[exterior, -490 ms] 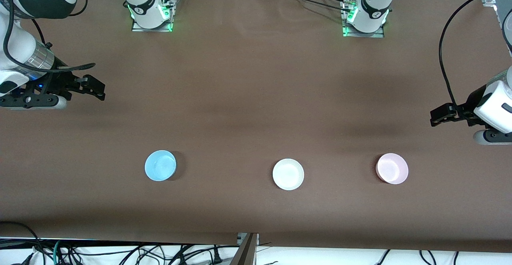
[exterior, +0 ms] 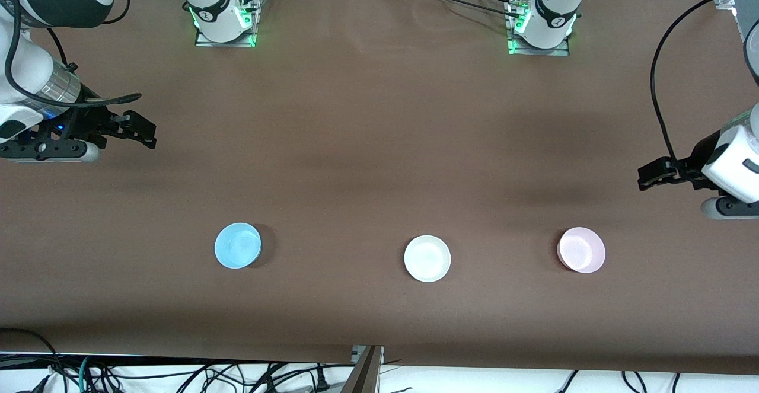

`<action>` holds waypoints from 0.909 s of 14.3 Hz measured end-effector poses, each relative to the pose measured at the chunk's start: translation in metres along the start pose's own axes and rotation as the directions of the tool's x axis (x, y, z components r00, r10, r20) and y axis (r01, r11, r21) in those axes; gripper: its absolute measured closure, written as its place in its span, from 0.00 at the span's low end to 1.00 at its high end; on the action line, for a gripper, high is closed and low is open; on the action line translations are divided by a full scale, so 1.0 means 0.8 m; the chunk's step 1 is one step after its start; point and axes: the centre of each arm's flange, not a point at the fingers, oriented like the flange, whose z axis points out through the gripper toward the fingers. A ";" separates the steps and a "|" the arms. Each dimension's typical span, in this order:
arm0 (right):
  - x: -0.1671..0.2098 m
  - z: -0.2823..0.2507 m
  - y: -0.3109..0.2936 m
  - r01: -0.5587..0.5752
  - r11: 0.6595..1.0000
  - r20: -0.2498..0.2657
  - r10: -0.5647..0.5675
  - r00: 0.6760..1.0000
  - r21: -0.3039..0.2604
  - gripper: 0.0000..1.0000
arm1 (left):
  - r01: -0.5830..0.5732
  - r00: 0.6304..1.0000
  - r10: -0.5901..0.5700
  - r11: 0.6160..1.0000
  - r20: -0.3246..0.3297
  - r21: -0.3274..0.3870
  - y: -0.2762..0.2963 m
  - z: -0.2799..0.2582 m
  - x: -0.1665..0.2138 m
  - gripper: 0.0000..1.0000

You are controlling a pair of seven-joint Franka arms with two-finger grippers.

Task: Stack pink and blue bowls on white bowl
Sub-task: 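Move the left gripper down over the pink bowl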

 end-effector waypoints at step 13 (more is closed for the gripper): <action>0.000 -0.002 -0.003 0.004 1.000 -0.007 -0.004 1.000 0.001 0.00 | 0.079 0.997 -0.080 0.997 -0.024 -0.020 -0.073 0.339 0.097 0.00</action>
